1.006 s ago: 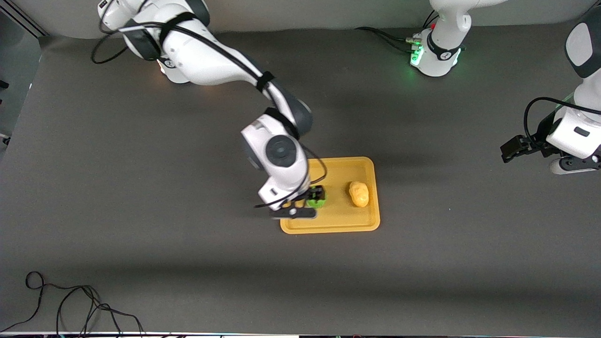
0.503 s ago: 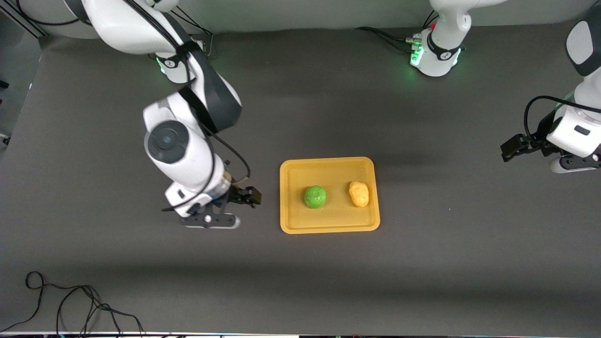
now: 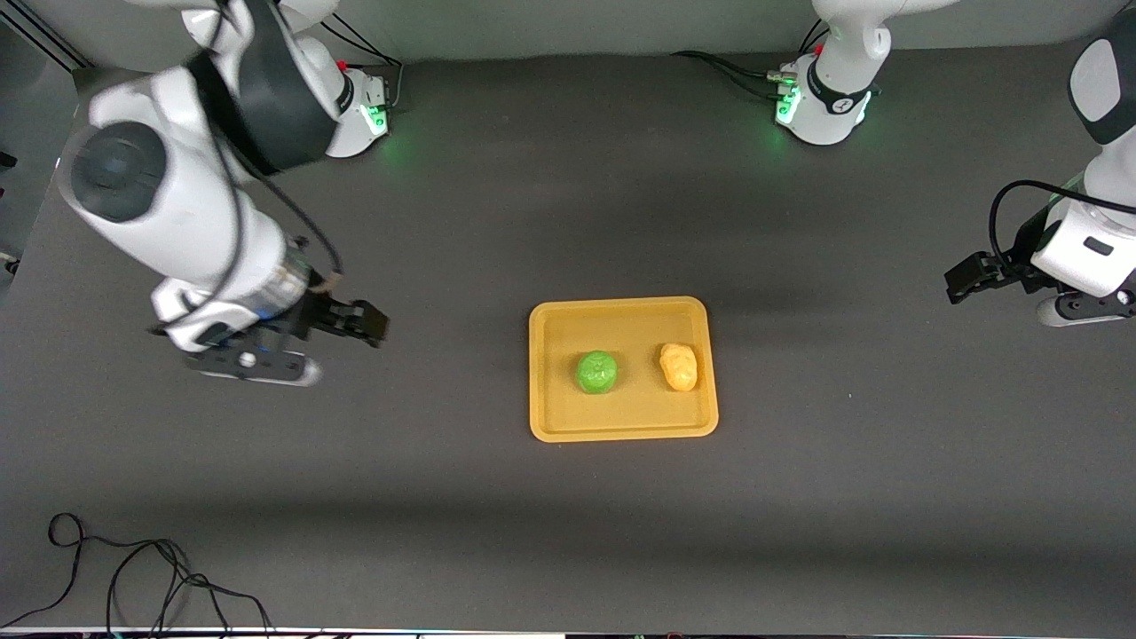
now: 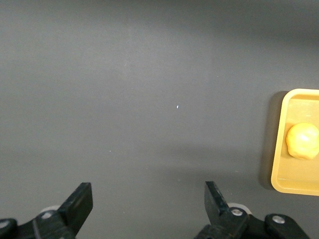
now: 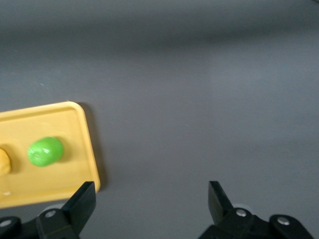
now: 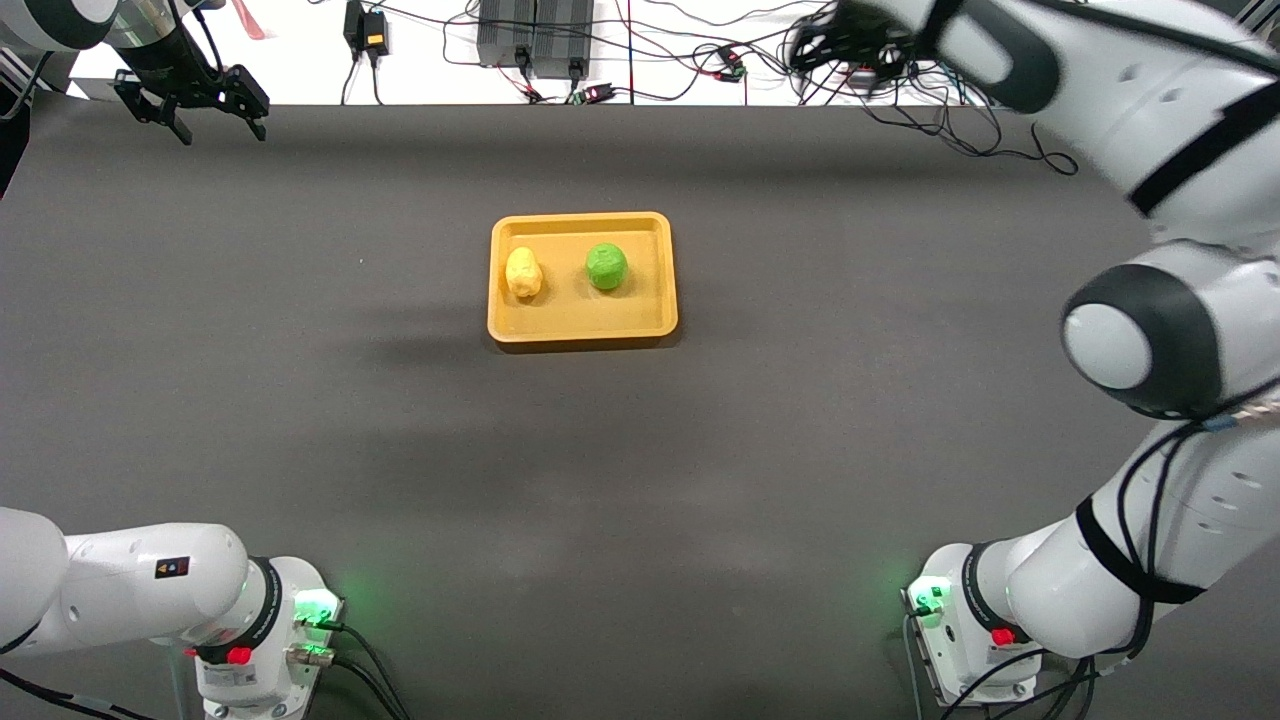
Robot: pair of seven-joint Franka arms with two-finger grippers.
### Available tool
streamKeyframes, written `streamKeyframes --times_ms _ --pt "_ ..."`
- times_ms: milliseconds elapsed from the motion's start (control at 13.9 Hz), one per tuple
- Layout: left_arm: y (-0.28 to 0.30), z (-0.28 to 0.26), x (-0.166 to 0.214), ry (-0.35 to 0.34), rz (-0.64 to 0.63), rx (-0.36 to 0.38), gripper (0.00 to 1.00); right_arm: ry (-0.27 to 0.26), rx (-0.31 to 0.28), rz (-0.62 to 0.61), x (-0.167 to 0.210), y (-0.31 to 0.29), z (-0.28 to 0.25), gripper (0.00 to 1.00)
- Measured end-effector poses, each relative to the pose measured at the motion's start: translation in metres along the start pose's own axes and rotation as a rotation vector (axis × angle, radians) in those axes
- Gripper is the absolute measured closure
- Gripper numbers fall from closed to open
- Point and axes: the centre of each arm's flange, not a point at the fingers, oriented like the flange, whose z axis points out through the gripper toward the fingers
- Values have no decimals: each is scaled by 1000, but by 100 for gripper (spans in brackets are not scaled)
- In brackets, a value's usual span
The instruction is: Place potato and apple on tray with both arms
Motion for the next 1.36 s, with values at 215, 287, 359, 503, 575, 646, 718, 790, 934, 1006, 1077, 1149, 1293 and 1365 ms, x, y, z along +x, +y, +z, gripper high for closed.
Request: streamKeyframes --times_ms 215,287,359,503,575,646,718,790,934,1006,1077,1149,1293,1365 --pt "0 -5 1 6 -1 -2 0 23 27 37 -2 75 -35 0" --pt "0 -8 1 4 -3 -2 0 27 33 41 -7 91 -47 0" --pt "0 -11 0 1 -9 -2 0 21 34 26 -16 100 -57 0" --pt "0 -17 1 8 -17 -3 0 16 34 1 -36 113 -72 0" --pt "0 -20 2 15 -17 -4 0 16 32 7 -44 123 -78 0" --pt "0 -24 3 23 -17 -5 0 17 31 10 -50 138 -81 0" --pt "0 -27 3 29 -18 -6 0 18 29 0 -53 154 -83 0" --pt "0 -30 4 34 -18 -7 0 12 27 -17 -56 171 -81 0" --pt "0 -31 4 37 -18 -7 0 -6 23 -36 -57 196 -72 0" --pt "0 -31 4 37 -18 -7 0 -14 22 -55 -56 201 -68 0" --pt "1 -31 4 38 -17 -7 0 -17 22 -79 -56 204 -66 0" --pt "1 -32 4 38 -16 -7 0 -20 22 -94 -55 205 -64 0" --pt "2 -32 4 38 -15 -7 0 -16 22 -103 -55 205 -63 0" --pt "2 -32 4 38 -15 -8 0 -9 23 -105 -54 205 -63 0"
